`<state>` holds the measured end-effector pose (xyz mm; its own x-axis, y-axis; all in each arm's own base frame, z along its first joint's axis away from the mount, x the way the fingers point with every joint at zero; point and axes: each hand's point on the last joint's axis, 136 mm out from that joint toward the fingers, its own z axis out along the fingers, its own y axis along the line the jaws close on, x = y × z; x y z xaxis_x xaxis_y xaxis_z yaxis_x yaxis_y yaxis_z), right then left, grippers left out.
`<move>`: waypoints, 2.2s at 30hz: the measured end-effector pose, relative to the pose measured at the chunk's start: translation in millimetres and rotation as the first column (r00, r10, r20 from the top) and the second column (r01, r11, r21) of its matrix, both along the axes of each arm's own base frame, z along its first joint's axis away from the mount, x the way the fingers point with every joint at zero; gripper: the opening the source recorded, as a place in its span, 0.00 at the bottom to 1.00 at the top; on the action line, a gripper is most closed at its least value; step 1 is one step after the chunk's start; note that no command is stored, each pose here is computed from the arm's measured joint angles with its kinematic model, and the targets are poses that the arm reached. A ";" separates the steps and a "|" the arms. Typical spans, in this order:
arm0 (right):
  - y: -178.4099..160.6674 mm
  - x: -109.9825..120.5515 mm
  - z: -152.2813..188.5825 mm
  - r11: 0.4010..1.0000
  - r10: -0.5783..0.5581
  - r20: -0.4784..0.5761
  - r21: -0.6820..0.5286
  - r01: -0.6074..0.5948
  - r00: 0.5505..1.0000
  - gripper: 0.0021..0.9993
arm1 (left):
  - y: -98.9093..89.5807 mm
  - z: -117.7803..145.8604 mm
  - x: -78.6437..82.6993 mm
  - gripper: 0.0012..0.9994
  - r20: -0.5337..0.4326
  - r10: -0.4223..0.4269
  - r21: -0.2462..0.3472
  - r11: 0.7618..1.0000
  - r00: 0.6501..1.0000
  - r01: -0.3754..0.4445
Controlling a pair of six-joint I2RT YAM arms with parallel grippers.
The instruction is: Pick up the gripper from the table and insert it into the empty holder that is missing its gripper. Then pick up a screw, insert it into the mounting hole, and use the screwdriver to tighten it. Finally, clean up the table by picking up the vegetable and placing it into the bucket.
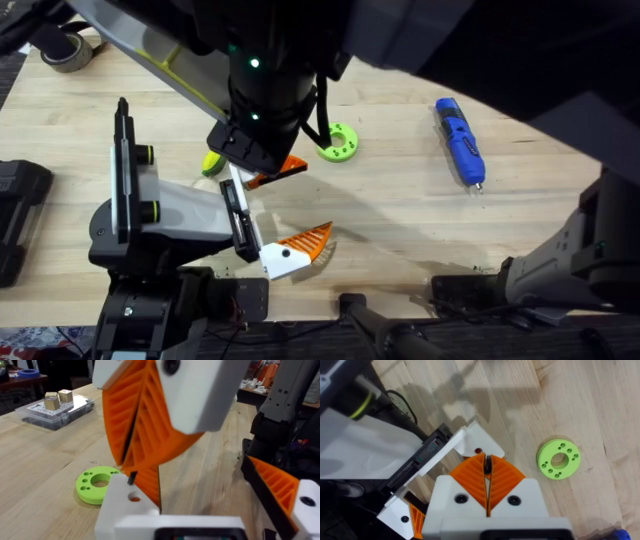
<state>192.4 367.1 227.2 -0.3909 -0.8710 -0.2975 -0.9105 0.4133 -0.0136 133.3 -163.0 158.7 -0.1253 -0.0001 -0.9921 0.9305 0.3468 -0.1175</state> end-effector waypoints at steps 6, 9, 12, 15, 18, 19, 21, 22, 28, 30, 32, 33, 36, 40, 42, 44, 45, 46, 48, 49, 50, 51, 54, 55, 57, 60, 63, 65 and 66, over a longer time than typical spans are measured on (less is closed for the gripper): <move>-1.0 -0.5 -0.3 1.000 0.000 -0.002 -0.004 0.000 1.000 0.01 | 0.0 0.1 0.0 0.99 0.000 0.000 0.000 1.000 1.000 0.000; -1.0 -0.5 -0.4 1.000 0.001 -0.002 -0.005 -0.001 1.000 0.01 | 0.0 0.2 0.0 0.99 0.000 0.000 0.000 1.000 1.000 0.000; -1.0 -0.5 -0.4 1.000 0.000 -0.002 -0.005 0.000 1.000 0.01 | 0.0 0.1 0.0 0.99 0.001 0.000 0.000 1.000 1.000 0.000; -1.1 -0.5 -0.4 1.000 0.001 -0.002 -0.005 -0.001 1.000 0.01 | 0.0 0.1 0.0 0.99 0.000 0.000 0.000 1.000 1.000 0.000; -0.3 -0.1 3.0 1.000 0.001 0.002 0.003 -0.001 1.000 0.01 | 0.0 0.1 0.0 0.99 0.000 0.000 0.000 1.000 1.000 0.000; 0.3 0.2 5.6 1.000 0.001 0.005 0.009 -0.001 1.000 0.01 | 0.0 0.1 0.0 0.99 0.000 0.000 0.000 1.000 1.000 0.000; 2.2 0.8 11.8 1.000 0.002 0.012 0.026 -0.002 1.000 0.01 | 0.0 0.1 0.0 0.99 0.000 0.000 0.000 1.000 1.000 0.000; 3.7 0.6 15.1 0.999 0.007 0.014 0.037 -0.007 1.000 0.01 | 0.0 0.1 0.0 0.99 0.000 0.000 0.000 1.000 1.000 0.000; 11.9 -9.5 26.1 0.993 0.072 -0.018 0.092 -0.071 0.997 0.01 | 0.0 0.2 0.0 0.99 0.001 0.000 0.000 1.000 1.000 0.000; 8.7 -13.8 24.6 0.993 0.089 -0.035 0.080 -0.086 0.995 0.01 | 0.0 0.2 0.1 0.99 0.001 0.000 0.000 1.000 1.000 0.000; 5.9 -16.9 23.4 0.992 0.106 -0.046 0.069 -0.102 0.993 0.01 | 0.0 0.2 0.0 0.99 0.001 0.000 0.000 1.000 1.000 0.000; 5.1 -17.7 23.0 0.992 0.111 -0.049 0.066 -0.107 0.993 0.01 | 0.0 0.1 0.0 0.99 0.000 0.000 0.000 1.000 1.000 0.000; 4.5 -19.0 22.8 0.990 0.126 -0.051 0.064 -0.122 0.991 0.01 | 0.0 0.2 0.0 0.99 0.001 0.000 0.000 1.000 1.000 0.000; 5.2 -19.0 23.0 0.989 0.139 -0.046 0.066 -0.136 0.989 0.01 | 0.0 0.2 0.0 0.99 0.001 0.000 0.000 1.000 1.000 0.000; 5.3 -18.8 23.1 0.988 0.144 -0.043 0.065 -0.141 0.989 0.01 | 0.0 0.2 0.0 0.99 0.001 0.000 0.000 1.000 1.000 0.000; 5.1 -18.9 23.0 0.987 0.151 -0.041 0.064 -0.148 0.988 0.01 | 0.0 0.2 0.0 0.99 0.001 0.000 0.000 1.000 1.000 0.000; 5.0 -18.8 23.0 0.987 0.153 -0.040 0.063 -0.151 0.987 0.01 | 0.0 0.2 0.0 0.99 0.001 0.000 0.000 1.000 1.000 0.000; 4.8 -18.3 22.9 0.986 0.155 -0.037 0.061 -0.153 0.987 0.01 | 0.0 0.2 0.0 0.99 0.001 0.000 0.000 1.000 1.000 0.000; 4.0 -16.9 22.7 0.987 0.153 -0.029 0.055 -0.151 0.988 0.01 | 0.0 0.1 0.0 0.99 0.000 0.000 0.000 1.000 1.000 0.000; 3.8 -16.5 22.7 0.987 0.152 -0.027 0.054 -0.151 0.988 0.01 | 0.0 0.2 0.1 0.99 0.001 0.000 0.000 1.000 1.000 0.000; 3.8 -16.3 22.7 0.987 0.153 -0.026 0.053 -0.151 0.988 0.01 | 0.0 0.2 0.1 0.99 0.001 0.000 0.000 1.000 1.000 0.000; 3.6 -16.1 22.6 0.987 0.154 -0.024 0.052 -0.152 0.988 0.01 | 0.0 0.1 0.1 0.99 0.000 0.000 0.000 1.000 1.000 0.000; 3.0 -16.0 22.4 0.986 0.158 -0.022 0.048 -0.157 0.987 0.01 | 0.0 0.2 0.1 0.99 0.001 0.000 0.000 1.000 1.000 0.000; 2.8 -15.6 22.4 0.986 0.160 -0.020 0.047 -0.159 0.987 0.01 | 0.0 0.2 0.0 0.99 0.001 0.000 0.000 1.000 1.000 0.000; 2.7 -15.0 22.2 0.986 0.163 -0.017 0.045 -0.162 0.987 0.01 | 0.0 0.2 0.1 0.99 0.001 0.000 0.000 1.000 1.000 0.000; 2.3 -14.3 22.2 0.985 0.166 -0.014 0.043 -0.165 0.986 0.01 | 0.0 0.2 0.1 0.99 0.001 0.000 0.000 1.000 1.000 0.000; 2.4 -13.9 21.5 0.985 0.166 -0.014 0.041 -0.165 0.986 0.01 | 0.0 0.2 0.0 0.99 0.001 0.000 0.000 1.000 1.000 0.000; 2.9 -13.0 19.2 0.986 0.165 -0.016 0.035 -0.164 0.986 0.01 | 0.0 0.2 0.0 0.99 0.001 0.000 0.000 1.000 1.000 0.000; 3.5 -12.4 17.1 0.986 0.164 -0.018 0.031 -0.164 0.986 0.01 | 0.0 0.2 0.1 0.99 0.001 0.000 0.000 1.000 1.000 0.000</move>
